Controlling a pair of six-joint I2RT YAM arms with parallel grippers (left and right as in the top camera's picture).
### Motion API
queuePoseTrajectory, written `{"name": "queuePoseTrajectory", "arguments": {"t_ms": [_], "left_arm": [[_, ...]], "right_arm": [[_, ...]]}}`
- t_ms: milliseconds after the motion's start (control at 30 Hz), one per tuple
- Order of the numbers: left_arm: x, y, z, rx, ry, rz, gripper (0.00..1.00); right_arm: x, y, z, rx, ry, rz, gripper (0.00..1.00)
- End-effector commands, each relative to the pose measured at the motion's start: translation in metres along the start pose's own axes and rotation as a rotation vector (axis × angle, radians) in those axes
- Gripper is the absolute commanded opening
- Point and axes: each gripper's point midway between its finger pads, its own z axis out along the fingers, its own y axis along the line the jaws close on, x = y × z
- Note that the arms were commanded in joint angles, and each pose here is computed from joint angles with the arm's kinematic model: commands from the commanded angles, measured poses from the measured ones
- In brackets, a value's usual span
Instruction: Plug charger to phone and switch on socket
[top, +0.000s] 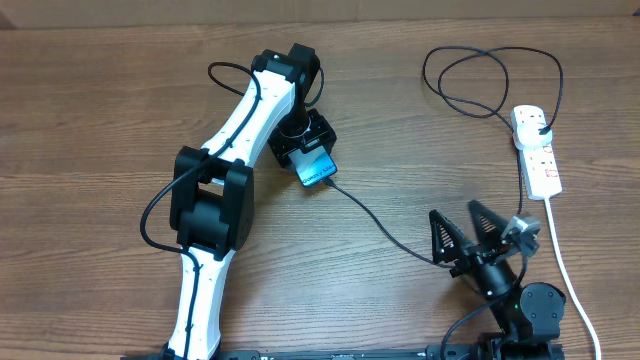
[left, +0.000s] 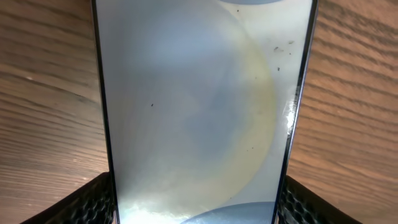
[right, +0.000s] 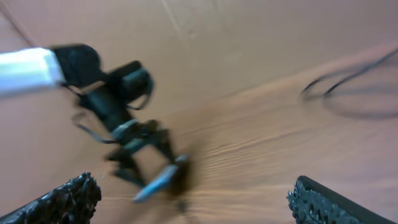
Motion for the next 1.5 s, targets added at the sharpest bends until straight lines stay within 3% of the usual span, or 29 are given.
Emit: {"name": "queuePoseTrajectory", "arguments": {"t_ms": [0,367,533,667,1033,1467], "left_arm": [[0.008,-0.020,-0.010,0.106,0.052,0.037,0.04],[0.027,-0.038,-0.021,0.264,0.204,0.041,0.04],[0.030,-0.032,-0.028,0.269,0.243,0.016,0.04],[0.029,-0.030,-0.043,0.281,0.223,0.028,0.04],[0.020,-0.023,-0.098,0.260,-0.004,0.060,0.04],[0.022,-0.026,-0.098,0.259,-0.003,0.012,0.04]], "right_arm": [[0.019,0.025,-0.003,-0.131,0.128,0.393,1.00],[0.035,0.046,-0.010,-0.228,0.255,0.467,1.00],[0.037,0.049,-0.011,-0.243,0.273,0.464,1.00],[0.038,0.049,-0.011,-0.243,0.278,0.466,1.00],[0.056,0.049,-0.001,-0.163,0.374,0.526,0.99],[0.051,0.069,0.061,0.078,0.402,0.367,1.00]]}}
